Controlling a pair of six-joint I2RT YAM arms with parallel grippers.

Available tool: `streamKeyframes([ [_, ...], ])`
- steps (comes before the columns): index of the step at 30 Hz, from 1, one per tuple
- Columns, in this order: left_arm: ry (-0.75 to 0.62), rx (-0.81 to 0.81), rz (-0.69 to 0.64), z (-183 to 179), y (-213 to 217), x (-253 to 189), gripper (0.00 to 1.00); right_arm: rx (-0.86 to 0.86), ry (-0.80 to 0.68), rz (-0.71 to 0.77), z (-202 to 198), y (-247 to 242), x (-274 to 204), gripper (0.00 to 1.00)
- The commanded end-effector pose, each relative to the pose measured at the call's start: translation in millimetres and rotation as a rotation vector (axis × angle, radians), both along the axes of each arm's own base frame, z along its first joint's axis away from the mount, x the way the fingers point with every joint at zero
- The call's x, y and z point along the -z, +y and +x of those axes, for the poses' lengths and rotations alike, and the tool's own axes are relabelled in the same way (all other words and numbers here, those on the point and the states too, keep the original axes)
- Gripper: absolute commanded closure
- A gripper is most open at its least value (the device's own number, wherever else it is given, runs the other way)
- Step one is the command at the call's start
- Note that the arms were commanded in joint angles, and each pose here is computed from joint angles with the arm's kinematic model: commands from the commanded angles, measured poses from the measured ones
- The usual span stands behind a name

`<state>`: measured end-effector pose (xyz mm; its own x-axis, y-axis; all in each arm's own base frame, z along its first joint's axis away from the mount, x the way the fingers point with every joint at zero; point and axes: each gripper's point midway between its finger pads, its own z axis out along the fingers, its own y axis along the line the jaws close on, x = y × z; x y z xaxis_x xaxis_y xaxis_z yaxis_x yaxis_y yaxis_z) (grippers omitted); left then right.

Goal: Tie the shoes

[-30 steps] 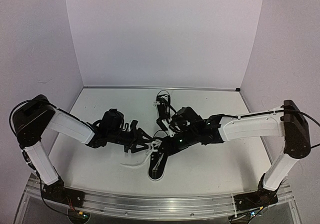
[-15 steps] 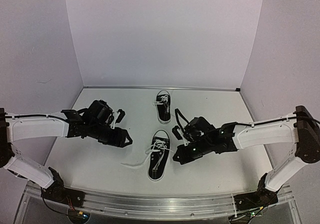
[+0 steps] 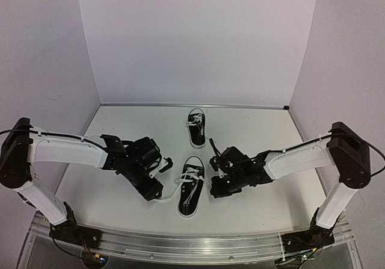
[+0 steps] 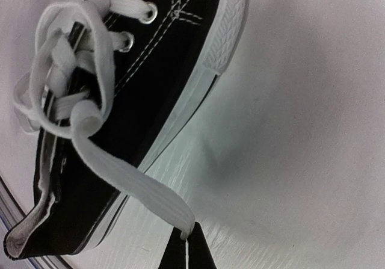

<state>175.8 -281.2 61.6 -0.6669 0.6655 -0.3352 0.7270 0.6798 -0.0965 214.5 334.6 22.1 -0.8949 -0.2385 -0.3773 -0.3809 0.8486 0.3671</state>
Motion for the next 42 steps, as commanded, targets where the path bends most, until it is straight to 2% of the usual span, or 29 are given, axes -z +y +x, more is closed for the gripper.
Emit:
streamKeyframes([
  [1,-0.066,0.109,0.072,8.7,-10.0,7.7,0.4,0.012,-0.069,0.098,29.8,27.6,-23.1,1.0],
  [5,-0.039,0.155,0.108,4.3,-14.2,23.5,0.41,-0.023,-0.068,0.112,35.9,43.5,-23.1,1.0],
  [13,-0.019,0.159,0.139,3.0,-13.7,38.6,0.54,-0.047,-0.064,0.108,43.2,57.0,-14.5,1.0],
  [21,-0.039,0.13,0.139,8.4,-15.4,43.7,0.82,-0.055,-0.07,0.127,50.5,66.4,-19.3,1.0],
  [25,-0.049,0.111,0.141,11.5,-15.8,43.1,0.89,-0.055,-0.07,0.127,51.7,64.2,-19.7,1.0],
  [30,-0.074,0.074,0.082,16.5,-23.3,33.7,0.99,-0.042,-0.062,0.132,45.3,52.0,-26.3,1.0],
  [33,-0.077,0.065,0.048,17.7,-29.4,30.4,1.0,-0.005,-0.082,0.108,43.1,31.9,-32.3,1.0],
  [37,-0.082,0.054,0.024,20.1,-35.4,25.9,1.0,0.043,-0.066,0.054,50.3,5.5,-16.3,1.0],
  [42,-0.098,0.035,-0.018,23.1,-40.8,17.4,1.0,0.014,-0.036,0.036,54.7,13.6,1.9,1.0],
])
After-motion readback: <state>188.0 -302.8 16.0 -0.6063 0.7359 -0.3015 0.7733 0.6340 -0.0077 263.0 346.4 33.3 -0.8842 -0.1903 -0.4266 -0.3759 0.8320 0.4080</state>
